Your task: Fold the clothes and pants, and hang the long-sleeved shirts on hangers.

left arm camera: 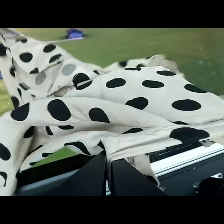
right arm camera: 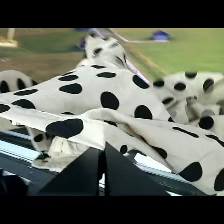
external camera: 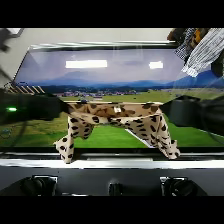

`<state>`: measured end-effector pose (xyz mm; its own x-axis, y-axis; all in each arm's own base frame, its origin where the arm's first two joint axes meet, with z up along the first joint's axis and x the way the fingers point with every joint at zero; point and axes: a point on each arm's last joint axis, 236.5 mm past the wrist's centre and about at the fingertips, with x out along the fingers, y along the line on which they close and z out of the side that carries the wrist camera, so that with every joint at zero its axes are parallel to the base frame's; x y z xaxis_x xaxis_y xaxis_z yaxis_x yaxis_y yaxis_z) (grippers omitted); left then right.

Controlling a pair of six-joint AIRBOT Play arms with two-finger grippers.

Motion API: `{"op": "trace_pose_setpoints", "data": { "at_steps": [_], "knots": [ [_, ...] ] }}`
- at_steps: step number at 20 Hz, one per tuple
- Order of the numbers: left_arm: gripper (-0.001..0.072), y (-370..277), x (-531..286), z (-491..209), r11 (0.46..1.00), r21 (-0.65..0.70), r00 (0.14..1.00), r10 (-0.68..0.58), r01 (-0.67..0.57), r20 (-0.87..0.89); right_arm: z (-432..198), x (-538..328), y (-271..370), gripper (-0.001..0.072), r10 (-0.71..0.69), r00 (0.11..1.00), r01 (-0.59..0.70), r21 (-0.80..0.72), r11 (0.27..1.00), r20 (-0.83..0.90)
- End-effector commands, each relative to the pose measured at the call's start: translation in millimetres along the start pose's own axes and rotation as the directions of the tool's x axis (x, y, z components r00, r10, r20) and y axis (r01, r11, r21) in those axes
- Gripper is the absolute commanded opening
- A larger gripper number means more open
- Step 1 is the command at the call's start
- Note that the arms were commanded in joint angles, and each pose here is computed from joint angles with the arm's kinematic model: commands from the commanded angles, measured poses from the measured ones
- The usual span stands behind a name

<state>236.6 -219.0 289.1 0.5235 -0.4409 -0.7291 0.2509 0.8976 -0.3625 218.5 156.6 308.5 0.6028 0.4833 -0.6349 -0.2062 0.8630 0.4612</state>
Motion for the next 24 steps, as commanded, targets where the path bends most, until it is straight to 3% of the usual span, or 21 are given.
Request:
{"op": "trace_pose_setpoints", "data": {
  "at_steps": [1,6,11,14,19,24],
  "knots": [
    [0.0015,5,-44,3,1.000,-0.003,1.000,-0.001,0.001,0.020,11,-31,20,0.0021,0.079,0.994,-0.080,0.003,0.997,0.071],
    [0.0015,-1,-41,0,0.999,-0.036,1.000,-0.010,0.010,-0.008,29,-29,-14,0.0021,-0.070,0.989,0.066,0.036,0.997,0.131],
    [0.0015,13,43,-29,0.994,-0.012,0.979,0.108,-0.112,-0.174,0,47,-55,0.0021,-0.289,0.944,0.294,0.008,0.956,-0.159],
    [0.0017,31,97,-58,0.987,-0.002,0.958,0.158,-0.163,-0.240,-20,84,-84,0.0021,-0.366,0.904,0.376,0.003,0.926,-0.219],
    [0.0017,20,173,-95,0.996,-0.052,0.960,0.052,-0.069,-0.276,-87,135,-113,0.0021,-0.335,0.895,0.378,0.101,0.920,-0.295],
    [0.0017,25,195,-105,0.995,-0.049,0.950,0.069,-0.088,-0.304,-94,156,-111,0.0021,-0.293,0.911,0.345,0.147,0.927,-0.291]
  ]
}}
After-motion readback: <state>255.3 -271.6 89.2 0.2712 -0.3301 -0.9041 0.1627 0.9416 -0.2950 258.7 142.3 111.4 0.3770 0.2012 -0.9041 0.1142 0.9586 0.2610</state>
